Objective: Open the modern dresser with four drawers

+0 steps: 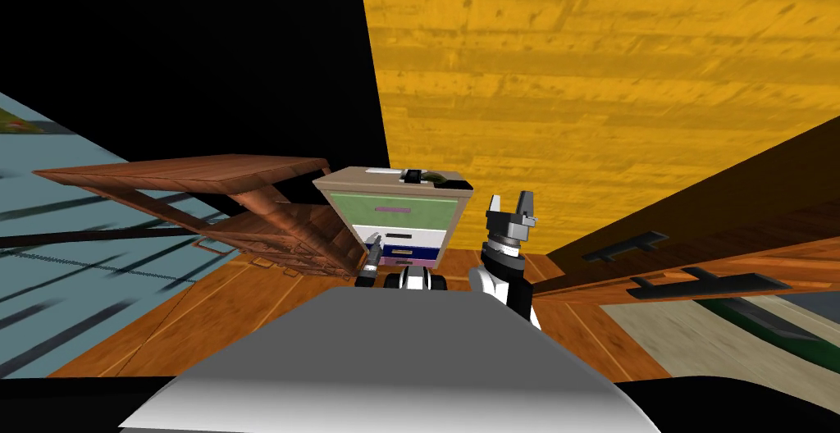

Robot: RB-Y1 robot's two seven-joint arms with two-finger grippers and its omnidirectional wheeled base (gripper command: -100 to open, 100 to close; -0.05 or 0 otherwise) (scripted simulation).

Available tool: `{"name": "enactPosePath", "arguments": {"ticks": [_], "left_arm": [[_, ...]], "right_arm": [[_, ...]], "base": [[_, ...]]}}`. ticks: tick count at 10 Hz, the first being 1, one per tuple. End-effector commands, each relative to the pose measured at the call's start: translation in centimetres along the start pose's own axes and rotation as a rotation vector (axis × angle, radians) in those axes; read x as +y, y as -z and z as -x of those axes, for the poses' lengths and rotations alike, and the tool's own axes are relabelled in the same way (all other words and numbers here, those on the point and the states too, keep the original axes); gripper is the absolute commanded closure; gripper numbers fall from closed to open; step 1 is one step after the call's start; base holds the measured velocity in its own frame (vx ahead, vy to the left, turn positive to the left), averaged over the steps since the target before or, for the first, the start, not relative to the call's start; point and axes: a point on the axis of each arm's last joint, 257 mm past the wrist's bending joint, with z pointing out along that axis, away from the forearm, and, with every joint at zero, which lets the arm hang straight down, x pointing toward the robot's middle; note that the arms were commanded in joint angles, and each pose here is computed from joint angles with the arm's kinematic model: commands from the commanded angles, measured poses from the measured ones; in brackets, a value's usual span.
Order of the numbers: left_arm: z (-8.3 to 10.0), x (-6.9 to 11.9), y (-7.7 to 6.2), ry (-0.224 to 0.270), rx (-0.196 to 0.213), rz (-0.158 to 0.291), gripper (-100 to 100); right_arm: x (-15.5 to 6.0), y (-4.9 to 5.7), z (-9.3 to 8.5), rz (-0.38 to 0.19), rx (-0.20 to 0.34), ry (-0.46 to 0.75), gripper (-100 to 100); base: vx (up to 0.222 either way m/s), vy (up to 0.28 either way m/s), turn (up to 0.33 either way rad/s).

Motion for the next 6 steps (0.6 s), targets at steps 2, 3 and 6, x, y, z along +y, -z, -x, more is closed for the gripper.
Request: {"name": "enactPosePath", "arguments": {"ticks": [2, 3, 6], "left_arm": [[-2.7, 1.2, 0.5, 0.058, -0.012, 0.022, -100], [-2.3, 1.2, 0.4, 0.046, -0.009, 0.021, -100], [-2.4, 0.7, -0.8, 0.047, -0.008, 0.018, -100]], "right_arm": [[0.0, 0.0, 0.0, 0.0, 0.0, 0.0, 0], [0.0, 0.0, 0.0, 0.0, 0.0, 0.0, 0], [0.0, 0.0, 0.0, 0.0, 0.0, 0.0, 0]], "base": [[0.023, -0.007, -0.017], [0.01, -0.004, -0.005], [0.03, -0.002, 0.003]]}}
